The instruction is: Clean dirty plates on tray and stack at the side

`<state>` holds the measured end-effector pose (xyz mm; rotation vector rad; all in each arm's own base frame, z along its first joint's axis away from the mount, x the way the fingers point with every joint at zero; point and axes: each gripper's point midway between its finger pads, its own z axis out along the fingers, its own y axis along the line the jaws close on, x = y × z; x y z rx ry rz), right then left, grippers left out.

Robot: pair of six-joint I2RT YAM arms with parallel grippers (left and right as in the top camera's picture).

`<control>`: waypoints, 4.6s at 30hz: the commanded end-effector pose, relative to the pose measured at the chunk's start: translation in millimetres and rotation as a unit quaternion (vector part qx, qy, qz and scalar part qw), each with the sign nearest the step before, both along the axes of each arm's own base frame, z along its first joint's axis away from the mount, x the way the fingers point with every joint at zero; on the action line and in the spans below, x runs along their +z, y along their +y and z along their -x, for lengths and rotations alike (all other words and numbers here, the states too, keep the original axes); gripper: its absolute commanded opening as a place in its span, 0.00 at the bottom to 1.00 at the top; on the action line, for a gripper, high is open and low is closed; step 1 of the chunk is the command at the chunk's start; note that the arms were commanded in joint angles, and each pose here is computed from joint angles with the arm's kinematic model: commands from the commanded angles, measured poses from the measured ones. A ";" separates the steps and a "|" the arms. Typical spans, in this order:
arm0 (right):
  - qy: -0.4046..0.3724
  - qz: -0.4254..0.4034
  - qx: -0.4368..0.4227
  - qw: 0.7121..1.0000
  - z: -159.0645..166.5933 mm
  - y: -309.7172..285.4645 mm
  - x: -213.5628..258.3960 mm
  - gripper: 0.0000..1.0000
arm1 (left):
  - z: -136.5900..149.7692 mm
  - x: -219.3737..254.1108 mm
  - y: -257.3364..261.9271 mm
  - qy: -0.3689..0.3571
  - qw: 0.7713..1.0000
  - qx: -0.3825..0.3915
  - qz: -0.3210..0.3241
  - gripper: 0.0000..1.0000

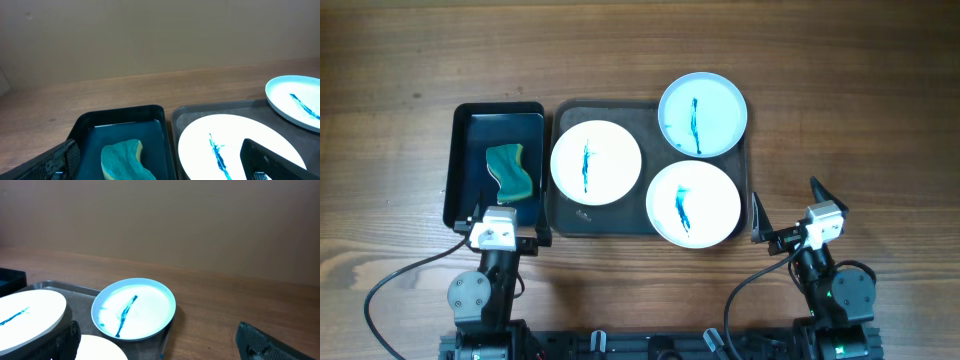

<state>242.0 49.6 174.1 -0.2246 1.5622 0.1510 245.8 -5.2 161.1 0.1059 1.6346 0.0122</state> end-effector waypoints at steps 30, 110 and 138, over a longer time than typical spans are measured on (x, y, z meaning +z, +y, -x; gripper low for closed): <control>-0.007 0.034 -0.025 0.999 -1.7 -7.9 -0.4 1.00 | -0.3 -3.1 0.1 0.001 1.000 0.001 0.001 1.00; 0.612 -0.019 0.045 0.789 -101.8 164.7 -17.3 0.80 | -81.2 67.5 30.7 0.502 0.826 0.190 0.172 1.00; 0.664 0.002 0.048 0.746 -116.2 240.0 -156.3 0.32 | -87.9 13.1 54.7 0.559 0.764 0.272 0.177 0.98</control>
